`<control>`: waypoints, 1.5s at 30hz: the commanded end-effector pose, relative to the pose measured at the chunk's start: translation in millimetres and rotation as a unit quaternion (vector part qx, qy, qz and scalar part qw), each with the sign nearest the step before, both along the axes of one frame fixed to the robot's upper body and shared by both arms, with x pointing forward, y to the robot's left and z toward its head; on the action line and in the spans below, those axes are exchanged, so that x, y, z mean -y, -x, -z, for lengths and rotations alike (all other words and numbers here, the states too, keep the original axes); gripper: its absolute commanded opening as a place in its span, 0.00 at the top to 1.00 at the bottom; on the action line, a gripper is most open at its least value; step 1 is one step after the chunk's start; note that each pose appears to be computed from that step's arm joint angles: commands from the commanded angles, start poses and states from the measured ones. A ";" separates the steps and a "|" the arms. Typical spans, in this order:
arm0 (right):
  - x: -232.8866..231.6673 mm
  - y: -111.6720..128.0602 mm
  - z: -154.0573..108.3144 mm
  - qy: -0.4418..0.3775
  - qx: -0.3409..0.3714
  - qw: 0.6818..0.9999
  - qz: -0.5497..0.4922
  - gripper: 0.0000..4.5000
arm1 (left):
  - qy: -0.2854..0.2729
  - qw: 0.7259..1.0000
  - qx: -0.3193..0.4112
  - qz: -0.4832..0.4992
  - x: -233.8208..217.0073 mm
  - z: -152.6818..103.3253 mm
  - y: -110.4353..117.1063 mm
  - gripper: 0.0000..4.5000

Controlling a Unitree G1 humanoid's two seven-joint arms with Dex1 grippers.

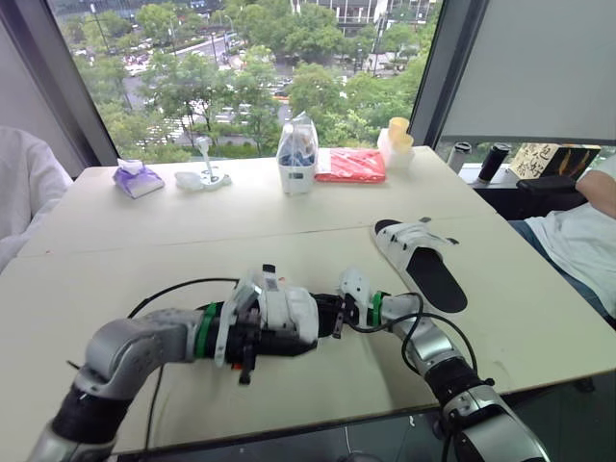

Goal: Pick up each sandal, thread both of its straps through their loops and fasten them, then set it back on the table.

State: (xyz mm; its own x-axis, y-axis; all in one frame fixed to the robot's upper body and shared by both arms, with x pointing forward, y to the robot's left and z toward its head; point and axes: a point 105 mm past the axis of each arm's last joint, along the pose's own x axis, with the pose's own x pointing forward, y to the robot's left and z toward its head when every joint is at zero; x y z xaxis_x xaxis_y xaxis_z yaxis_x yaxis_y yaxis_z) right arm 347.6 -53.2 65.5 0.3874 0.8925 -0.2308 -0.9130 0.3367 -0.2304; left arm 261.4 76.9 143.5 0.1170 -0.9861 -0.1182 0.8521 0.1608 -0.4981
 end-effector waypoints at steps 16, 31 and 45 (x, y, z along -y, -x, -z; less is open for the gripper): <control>17.3 26.8 80.7 0.092 -0.129 0.987 0.022 1.00 | 0.031 0.997 -0.005 -0.071 -21.5 -41.8 -67.5 0.35; 13.7 25.8 79.2 0.091 -0.125 0.988 0.018 1.00 | -0.126 0.961 0.237 -0.064 -17.1 -31.0 -121.3 0.35; 17.1 25.4 79.0 0.092 -0.124 0.988 0.025 1.00 | -0.126 0.976 0.180 -0.002 -5.0 -6.5 -98.5 0.76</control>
